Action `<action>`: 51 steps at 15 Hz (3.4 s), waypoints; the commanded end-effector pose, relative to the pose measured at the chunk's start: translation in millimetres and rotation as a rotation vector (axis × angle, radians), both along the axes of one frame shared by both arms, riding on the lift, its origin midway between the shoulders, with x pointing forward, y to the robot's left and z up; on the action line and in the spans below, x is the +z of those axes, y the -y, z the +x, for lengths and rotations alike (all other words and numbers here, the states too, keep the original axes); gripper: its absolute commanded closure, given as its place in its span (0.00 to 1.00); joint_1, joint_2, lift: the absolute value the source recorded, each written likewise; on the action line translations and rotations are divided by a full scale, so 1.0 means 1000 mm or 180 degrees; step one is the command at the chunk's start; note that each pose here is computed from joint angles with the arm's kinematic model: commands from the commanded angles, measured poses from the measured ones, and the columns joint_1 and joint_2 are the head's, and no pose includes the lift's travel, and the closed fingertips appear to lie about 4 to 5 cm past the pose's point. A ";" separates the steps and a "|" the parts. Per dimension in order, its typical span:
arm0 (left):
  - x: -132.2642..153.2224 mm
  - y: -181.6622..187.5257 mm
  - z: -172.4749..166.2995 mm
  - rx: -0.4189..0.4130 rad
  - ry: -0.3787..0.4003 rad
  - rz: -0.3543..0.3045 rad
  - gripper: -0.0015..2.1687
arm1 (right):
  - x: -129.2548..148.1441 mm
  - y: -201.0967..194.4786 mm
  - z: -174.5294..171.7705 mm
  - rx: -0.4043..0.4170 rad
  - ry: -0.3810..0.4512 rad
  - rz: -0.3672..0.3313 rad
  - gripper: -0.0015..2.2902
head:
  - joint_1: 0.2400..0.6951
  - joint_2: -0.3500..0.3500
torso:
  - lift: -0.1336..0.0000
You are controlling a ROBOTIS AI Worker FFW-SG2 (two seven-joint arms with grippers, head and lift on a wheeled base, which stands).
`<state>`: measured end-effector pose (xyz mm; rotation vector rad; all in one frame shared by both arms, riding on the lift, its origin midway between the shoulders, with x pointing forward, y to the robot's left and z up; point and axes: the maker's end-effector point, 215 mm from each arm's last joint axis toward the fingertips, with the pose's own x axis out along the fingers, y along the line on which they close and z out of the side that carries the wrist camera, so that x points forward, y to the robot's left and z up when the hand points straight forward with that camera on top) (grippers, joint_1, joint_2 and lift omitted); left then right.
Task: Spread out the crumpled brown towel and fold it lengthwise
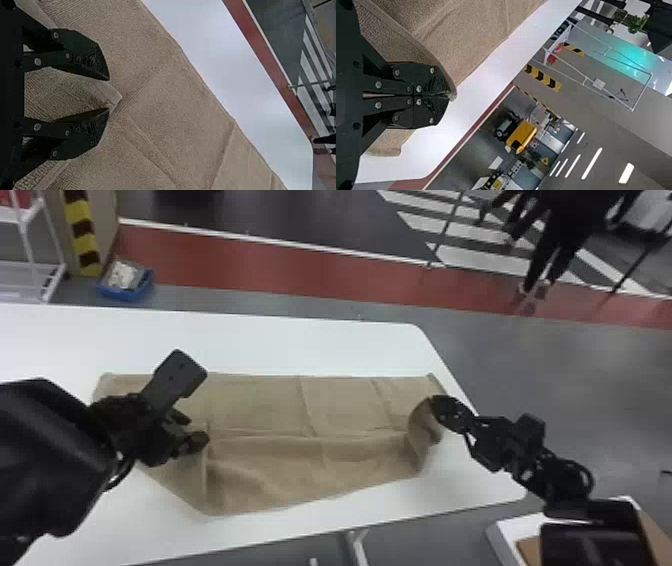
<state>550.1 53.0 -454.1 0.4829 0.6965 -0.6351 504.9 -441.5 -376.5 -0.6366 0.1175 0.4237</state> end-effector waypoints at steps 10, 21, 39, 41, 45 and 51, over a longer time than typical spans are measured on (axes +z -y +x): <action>0.010 -0.001 0.001 0.0038 0.0006 -0.0011 0.57 | 0.003 0.004 0.000 -0.0013 0.0019 -0.0005 0.51 | 1.00 0.00 | 0.10; 0.054 -0.106 -0.004 0.0529 -0.0165 -0.0423 0.57 | 0.012 0.024 0.007 -0.0154 0.0014 -0.0005 0.51 | 1.00 0.03 | 0.10; 0.053 -0.142 -0.027 0.0631 -0.0329 -0.0542 0.48 | 0.016 0.032 -0.006 -0.0217 0.0051 0.0035 0.51 | 1.00 0.09 | 0.10; 0.056 -0.138 -0.028 0.0610 -0.0314 -0.0568 0.39 | 0.018 0.036 -0.007 -0.0234 0.0062 0.0025 0.51 | 1.00 0.09 | 0.10; 0.062 -0.126 -0.031 0.0571 -0.0294 -0.0628 0.46 | 0.017 0.033 -0.006 -0.0219 0.0064 0.0041 0.51 | 1.00 0.06 | 0.10; 0.049 -0.126 -0.032 0.0585 -0.0360 -0.0601 0.21 | 0.019 0.033 -0.005 -0.0214 0.0072 0.0032 0.51 | 1.00 0.05 | 0.10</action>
